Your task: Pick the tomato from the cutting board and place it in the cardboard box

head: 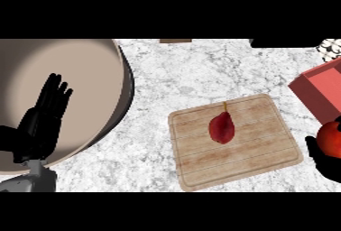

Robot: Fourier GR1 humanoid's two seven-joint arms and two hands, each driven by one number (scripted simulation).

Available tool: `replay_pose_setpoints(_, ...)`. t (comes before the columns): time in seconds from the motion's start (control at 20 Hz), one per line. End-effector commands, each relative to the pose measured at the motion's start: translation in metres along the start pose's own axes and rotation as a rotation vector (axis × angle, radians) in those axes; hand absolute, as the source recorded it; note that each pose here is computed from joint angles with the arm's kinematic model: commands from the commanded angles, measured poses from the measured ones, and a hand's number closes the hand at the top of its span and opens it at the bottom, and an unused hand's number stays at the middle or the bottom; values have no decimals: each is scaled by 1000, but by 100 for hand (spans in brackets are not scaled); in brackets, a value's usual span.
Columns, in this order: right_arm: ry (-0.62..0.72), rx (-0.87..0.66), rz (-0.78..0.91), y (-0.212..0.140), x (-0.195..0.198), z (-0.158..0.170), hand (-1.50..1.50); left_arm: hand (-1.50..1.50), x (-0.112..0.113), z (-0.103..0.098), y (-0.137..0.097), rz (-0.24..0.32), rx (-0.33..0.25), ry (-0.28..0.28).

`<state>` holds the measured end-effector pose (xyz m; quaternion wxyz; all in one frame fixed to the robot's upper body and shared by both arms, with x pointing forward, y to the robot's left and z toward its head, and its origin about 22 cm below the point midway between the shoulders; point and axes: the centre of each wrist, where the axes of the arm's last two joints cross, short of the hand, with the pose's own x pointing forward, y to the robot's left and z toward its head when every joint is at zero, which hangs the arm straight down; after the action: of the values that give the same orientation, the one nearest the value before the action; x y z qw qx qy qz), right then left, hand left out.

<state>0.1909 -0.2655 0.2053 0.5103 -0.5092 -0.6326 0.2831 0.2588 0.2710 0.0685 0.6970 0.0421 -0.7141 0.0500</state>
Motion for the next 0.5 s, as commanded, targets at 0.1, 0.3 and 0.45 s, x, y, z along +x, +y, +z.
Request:
replay_pose_setpoints(0.1, 48, -76, 2, -50, -63, -44, 150, 0, -13, 3, -1, 12, -22, 48)
replay_pose_setpoints(0.3, 48, -36, 75, -31, -89, -57, 150, 0, -8, -4, -8, 23, -20, 55)
replay_pose_setpoints(0.45, 63, -39, 124, -17, -127, -75, 150, 0, -12, -2, -3, 6, -18, 53)
